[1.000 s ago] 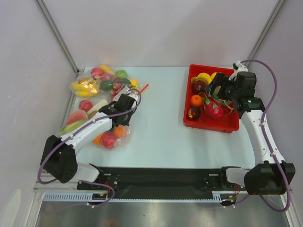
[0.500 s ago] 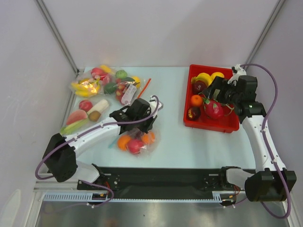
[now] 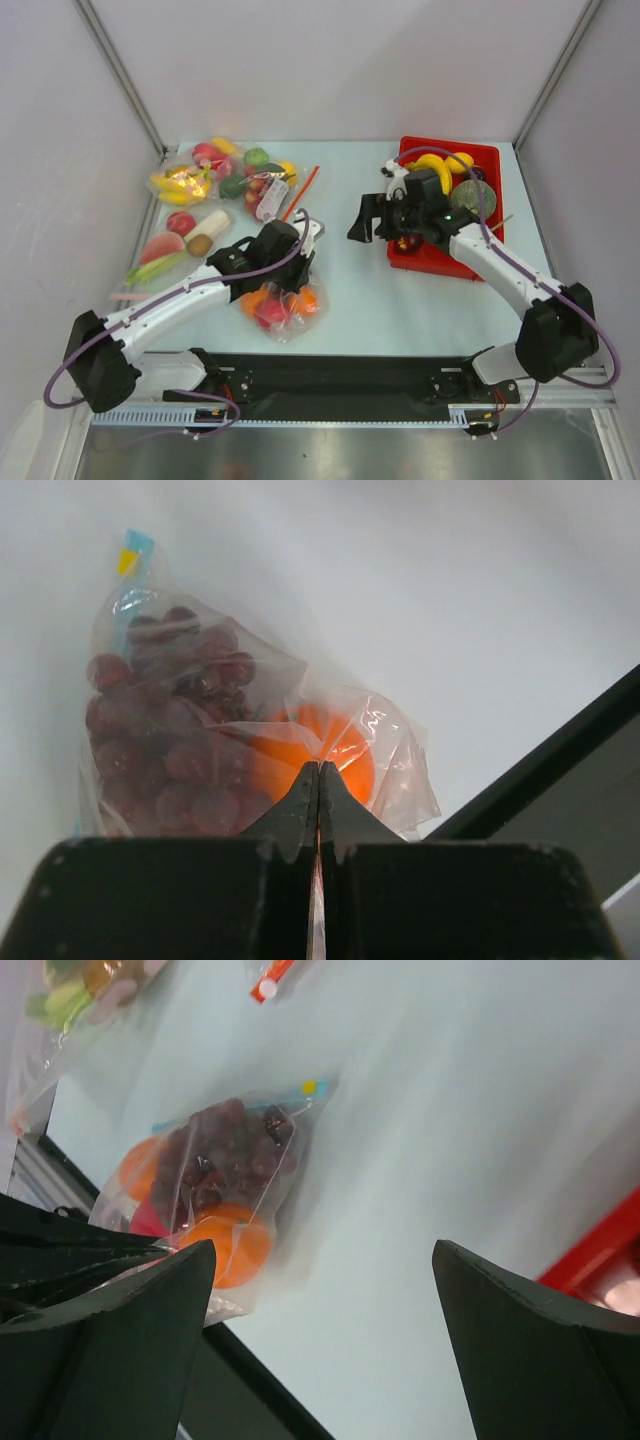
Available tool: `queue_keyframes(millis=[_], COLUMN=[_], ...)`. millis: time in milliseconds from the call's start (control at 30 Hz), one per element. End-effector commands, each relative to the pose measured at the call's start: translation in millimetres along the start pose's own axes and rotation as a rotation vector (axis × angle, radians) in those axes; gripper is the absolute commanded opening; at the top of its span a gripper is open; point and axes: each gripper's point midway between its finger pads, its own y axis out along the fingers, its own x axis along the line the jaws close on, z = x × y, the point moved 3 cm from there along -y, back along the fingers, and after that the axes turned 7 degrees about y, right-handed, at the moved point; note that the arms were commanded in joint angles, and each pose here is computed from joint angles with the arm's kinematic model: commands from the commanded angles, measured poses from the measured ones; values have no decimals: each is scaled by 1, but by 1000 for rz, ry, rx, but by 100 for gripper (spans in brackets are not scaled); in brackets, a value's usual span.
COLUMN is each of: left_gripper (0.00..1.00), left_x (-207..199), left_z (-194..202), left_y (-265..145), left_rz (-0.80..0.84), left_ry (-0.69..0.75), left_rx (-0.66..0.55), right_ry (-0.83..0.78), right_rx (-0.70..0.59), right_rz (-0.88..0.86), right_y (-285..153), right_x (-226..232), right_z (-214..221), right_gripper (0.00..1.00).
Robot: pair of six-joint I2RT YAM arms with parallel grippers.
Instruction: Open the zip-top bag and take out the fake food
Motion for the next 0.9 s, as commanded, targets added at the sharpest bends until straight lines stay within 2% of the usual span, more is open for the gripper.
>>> queue_keyframes(millis=[0, 200, 400, 667, 867], left_gripper=[0, 0, 0, 0, 0], left_x=[-6, -11, -14, -18, -23], left_z=[10, 23, 30, 20, 19], left_y=[-16, -21, -20, -28, -28], left_rz=[15, 34, 55, 85, 119], left_ry=[-105, -199, -222, -209, -202], left_rx=[-31, -46, -48, -101, -110], right_ry=[-2, 65, 146, 174, 165], right_rx=[-9, 90, 188, 283, 298], right_rz=[-105, -192, -235, -238, -236], right_y=[21, 72, 113, 145, 161], right_x=[30, 50, 56, 61, 66], right_z=[-9, 10, 35, 71, 75], right_gripper=[96, 93, 90, 89, 89])
